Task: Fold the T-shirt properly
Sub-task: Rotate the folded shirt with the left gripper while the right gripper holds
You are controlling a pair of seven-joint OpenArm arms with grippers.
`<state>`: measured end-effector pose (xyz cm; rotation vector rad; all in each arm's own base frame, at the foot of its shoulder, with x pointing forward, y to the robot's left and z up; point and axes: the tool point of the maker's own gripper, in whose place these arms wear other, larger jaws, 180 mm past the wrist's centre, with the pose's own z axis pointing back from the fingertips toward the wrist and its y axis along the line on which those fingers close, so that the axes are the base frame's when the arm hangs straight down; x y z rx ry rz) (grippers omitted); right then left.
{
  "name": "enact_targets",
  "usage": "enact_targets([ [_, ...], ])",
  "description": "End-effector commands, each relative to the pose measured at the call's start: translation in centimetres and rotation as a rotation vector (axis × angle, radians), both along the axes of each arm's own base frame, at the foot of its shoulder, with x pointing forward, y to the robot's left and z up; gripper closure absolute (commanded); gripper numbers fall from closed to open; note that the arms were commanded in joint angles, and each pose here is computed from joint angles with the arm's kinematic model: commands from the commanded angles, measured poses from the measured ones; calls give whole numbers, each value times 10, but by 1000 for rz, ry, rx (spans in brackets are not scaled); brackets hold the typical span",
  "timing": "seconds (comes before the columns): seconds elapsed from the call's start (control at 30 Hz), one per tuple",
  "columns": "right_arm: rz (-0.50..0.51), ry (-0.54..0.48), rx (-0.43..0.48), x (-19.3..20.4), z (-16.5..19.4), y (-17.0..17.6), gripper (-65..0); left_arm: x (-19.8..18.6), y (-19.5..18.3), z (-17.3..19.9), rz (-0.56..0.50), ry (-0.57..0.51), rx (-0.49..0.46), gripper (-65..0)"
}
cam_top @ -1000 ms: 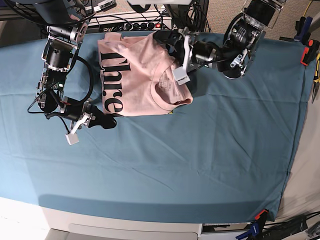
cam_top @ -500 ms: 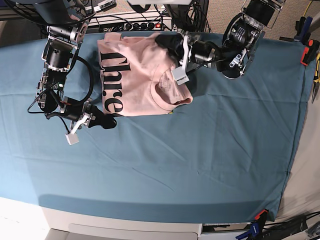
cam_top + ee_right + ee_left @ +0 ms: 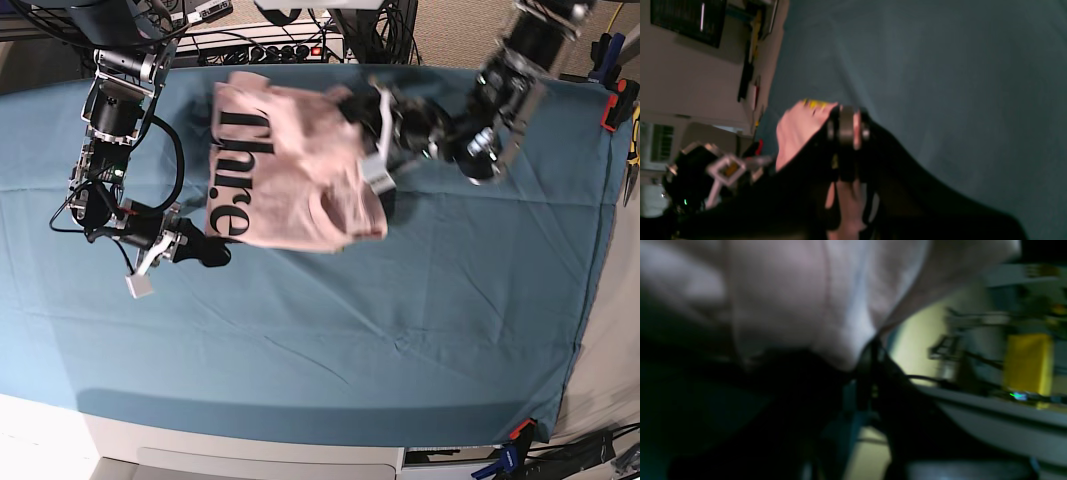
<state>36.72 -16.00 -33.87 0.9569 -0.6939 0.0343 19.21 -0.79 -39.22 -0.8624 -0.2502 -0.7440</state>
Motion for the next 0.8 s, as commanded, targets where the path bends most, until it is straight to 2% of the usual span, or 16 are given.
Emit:
enact_targets([
  [0.0,-18,-78,9,13,24,-6,0,14,5,8,16,-39,9,0],
  [0.13,-10,-89,-14,5,23,-6,0,41,25,12,31,-114,79,0],
  [0.33,4,-30,-47,-32,-3,-5,0,79,44,28,64,-218,140,0],
  [0.57,28,9,-49,-77,-19,5,0,111,44,51,85,-321,131,0],
  [0.77,55,25,-23,-114,-26,34,0,131,45,65,106,-385,137,0],
])
